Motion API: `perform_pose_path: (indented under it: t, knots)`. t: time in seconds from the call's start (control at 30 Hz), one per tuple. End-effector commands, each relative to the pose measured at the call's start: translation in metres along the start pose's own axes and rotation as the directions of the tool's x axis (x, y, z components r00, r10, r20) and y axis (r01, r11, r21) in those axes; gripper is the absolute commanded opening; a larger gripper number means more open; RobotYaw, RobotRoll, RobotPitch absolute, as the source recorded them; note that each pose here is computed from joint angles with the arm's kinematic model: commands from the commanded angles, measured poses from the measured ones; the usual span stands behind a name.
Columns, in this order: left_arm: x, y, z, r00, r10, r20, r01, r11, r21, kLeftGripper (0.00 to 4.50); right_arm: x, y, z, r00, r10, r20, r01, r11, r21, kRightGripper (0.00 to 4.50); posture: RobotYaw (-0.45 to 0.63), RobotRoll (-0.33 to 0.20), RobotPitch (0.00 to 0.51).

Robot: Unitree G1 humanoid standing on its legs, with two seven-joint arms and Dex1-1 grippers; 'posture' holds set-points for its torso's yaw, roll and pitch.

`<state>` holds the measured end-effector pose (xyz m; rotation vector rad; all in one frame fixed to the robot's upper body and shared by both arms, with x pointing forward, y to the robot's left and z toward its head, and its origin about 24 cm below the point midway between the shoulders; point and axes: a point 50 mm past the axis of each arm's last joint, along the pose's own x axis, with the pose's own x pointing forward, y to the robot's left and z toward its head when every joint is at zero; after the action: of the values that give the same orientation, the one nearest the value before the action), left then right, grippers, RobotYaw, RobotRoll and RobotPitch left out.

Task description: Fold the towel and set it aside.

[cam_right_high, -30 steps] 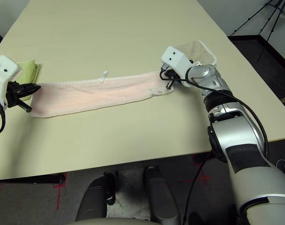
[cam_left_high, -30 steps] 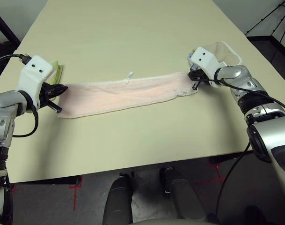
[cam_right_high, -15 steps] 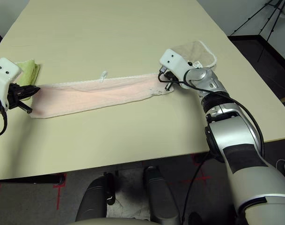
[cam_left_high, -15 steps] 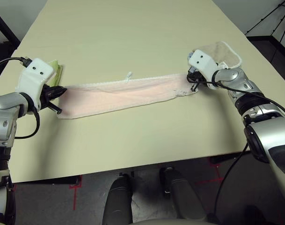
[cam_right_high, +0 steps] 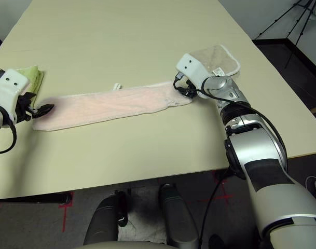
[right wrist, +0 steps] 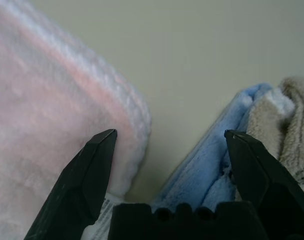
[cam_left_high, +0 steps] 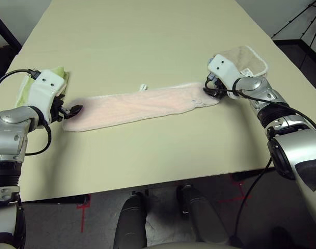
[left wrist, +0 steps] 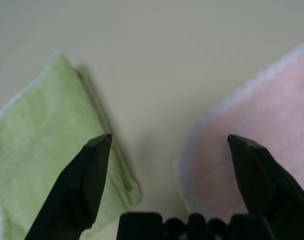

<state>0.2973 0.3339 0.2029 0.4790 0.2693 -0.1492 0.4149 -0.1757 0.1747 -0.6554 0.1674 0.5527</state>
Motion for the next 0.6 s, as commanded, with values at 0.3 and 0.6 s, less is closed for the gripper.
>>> perform_pose_path:
  t: [0.3, 0.6]
  knots:
    - [-0.025, -0.043, 0.04, 0.954, -0.1, 0.284, 0.206, 0.905, -0.372, 4.47, -0.006, 0.029, 0.034, 0.937, 0.135, 0.322, -0.201, 0.963, 0.182, 4.47, -0.03, 0.0, 0.207]
    - [-0.017, -0.083, -0.002, 0.981, -0.164, 0.099, 0.189, 0.923, -0.337, 4.47, -0.011, 0.052, 0.013, 0.961, 0.169, 0.218, -0.21, 0.962, 0.177, 4.47, -0.04, 0.0, 0.208]
